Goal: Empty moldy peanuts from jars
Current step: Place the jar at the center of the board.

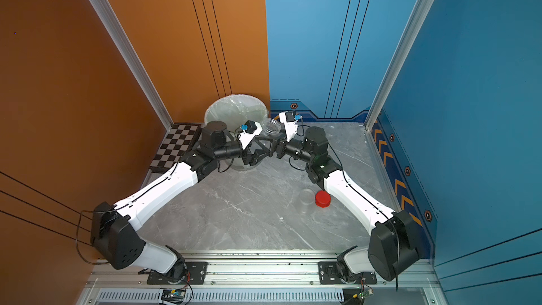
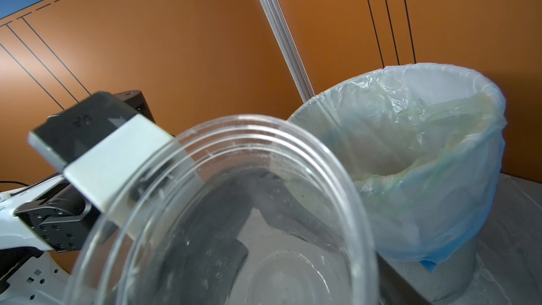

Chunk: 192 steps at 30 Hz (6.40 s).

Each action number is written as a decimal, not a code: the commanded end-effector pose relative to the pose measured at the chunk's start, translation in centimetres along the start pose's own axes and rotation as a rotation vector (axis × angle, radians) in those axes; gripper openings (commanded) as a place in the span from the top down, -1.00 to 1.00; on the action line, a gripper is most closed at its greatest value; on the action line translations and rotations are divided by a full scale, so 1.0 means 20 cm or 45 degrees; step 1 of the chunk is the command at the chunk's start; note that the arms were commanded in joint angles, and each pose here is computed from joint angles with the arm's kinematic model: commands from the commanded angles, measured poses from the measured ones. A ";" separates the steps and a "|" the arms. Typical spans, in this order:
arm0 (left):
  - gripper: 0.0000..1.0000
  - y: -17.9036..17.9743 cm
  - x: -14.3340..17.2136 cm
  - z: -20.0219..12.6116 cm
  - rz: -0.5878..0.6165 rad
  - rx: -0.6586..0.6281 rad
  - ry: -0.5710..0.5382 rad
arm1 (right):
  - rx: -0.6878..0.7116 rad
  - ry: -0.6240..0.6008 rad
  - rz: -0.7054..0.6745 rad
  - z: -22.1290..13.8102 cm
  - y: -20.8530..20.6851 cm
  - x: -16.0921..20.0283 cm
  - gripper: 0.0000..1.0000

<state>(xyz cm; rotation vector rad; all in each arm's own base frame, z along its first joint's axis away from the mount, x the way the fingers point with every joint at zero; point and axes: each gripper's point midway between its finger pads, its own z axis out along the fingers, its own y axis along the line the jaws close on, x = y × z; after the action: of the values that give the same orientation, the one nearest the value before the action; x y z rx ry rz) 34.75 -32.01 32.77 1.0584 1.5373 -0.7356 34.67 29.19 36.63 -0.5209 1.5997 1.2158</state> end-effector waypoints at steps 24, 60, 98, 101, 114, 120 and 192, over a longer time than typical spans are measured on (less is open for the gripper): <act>-0.81 -0.20 0.09 -0.16 -0.010 0.065 -0.010 | 0.152 0.113 -0.097 0.00 -0.07 0.06 0.13; -0.92 0.15 0.20 -0.84 -0.043 -1.004 0.005 | 0.372 0.407 -0.470 0.04 0.03 0.64 0.17; -0.98 0.11 0.13 -1.22 -0.131 -1.253 -0.211 | 0.375 0.243 -0.527 1.24 0.07 1.41 0.06; -0.98 0.11 0.13 -1.23 -0.128 -1.254 -0.218 | 0.384 0.205 -0.521 1.28 0.04 1.43 0.05; -0.97 0.09 0.12 -1.20 -0.123 -1.208 -0.219 | 0.434 0.172 -0.417 1.33 -0.08 1.60 -0.06; -0.97 0.08 0.11 -1.20 -0.113 -1.196 -0.222 | 0.439 0.187 -0.383 1.35 -0.10 1.62 -0.20; -0.96 0.08 0.14 -1.10 -0.098 -1.128 -0.166 | 0.343 0.205 -0.490 1.18 0.08 1.56 -0.92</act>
<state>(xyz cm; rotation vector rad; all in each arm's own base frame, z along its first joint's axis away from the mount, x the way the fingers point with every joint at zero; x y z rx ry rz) 26.98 -10.74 35.35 0.2604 1.5512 -0.0965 32.48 57.80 5.70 -0.7327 1.7368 0.6538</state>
